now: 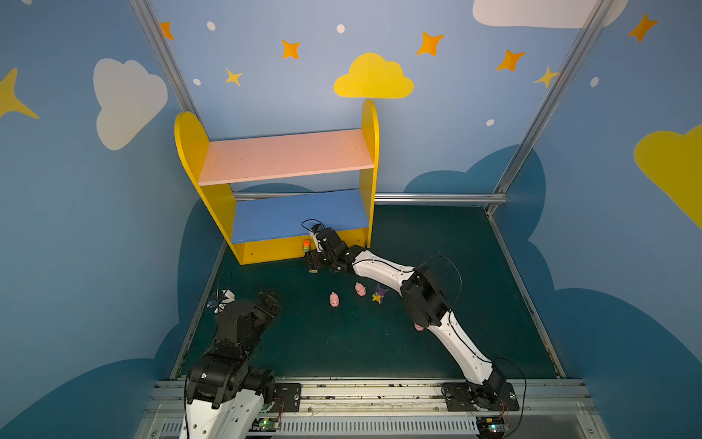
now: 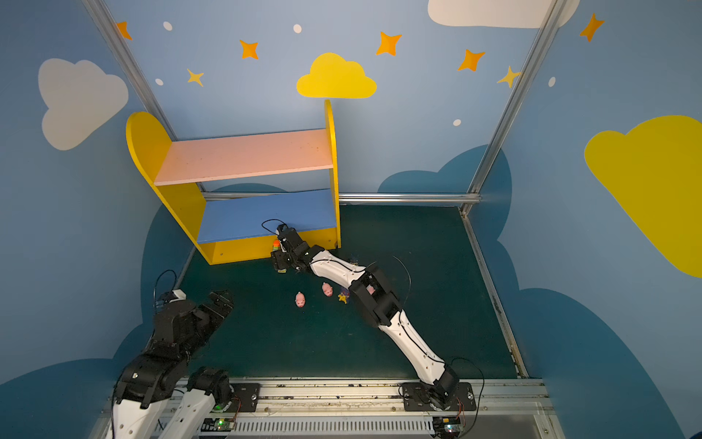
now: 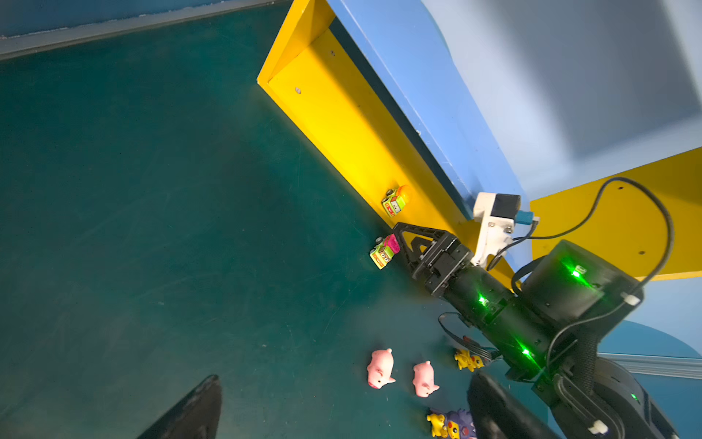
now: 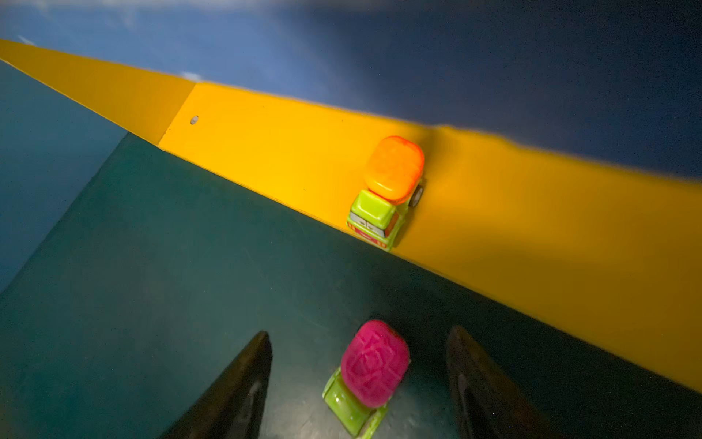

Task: Organize plastic toys on shelves
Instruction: Pick up the plastic toy from the middle-left of the table.

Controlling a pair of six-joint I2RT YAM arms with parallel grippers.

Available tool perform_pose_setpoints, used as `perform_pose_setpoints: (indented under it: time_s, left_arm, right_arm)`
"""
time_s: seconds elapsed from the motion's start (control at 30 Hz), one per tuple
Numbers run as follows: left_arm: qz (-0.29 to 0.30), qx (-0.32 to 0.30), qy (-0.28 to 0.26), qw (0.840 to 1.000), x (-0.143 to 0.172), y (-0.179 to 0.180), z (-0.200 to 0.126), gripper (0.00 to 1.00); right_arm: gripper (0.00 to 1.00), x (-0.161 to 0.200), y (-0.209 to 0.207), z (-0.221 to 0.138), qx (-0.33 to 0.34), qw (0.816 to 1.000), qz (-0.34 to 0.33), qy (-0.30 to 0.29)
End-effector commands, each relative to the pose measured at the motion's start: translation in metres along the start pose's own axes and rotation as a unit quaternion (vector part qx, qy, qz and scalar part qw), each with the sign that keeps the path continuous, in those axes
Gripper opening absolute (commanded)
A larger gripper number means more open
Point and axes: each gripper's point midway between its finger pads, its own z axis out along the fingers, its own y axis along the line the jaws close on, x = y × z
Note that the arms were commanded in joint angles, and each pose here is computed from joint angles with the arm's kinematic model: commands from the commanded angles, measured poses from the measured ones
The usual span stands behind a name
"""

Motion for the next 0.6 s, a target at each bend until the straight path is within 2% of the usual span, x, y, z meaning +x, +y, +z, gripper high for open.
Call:
perform_pose_setpoints:
  time_s: [0.0,0.57]
  left_arm:
    - [0.009,-0.005,-0.011,1.0,-0.005,0.003,-0.007,1.0]
    - [0.007,0.0,-0.008,1.0,0.0,0.011,-0.017,1.0]
  right_arm:
    - [0.71,0.032,-0.018,0.01,0.047,0.998,0.019,0.044]
    - [0.65,0.058,-0.021,0.018,0.084,0.994,0.032,0.059]
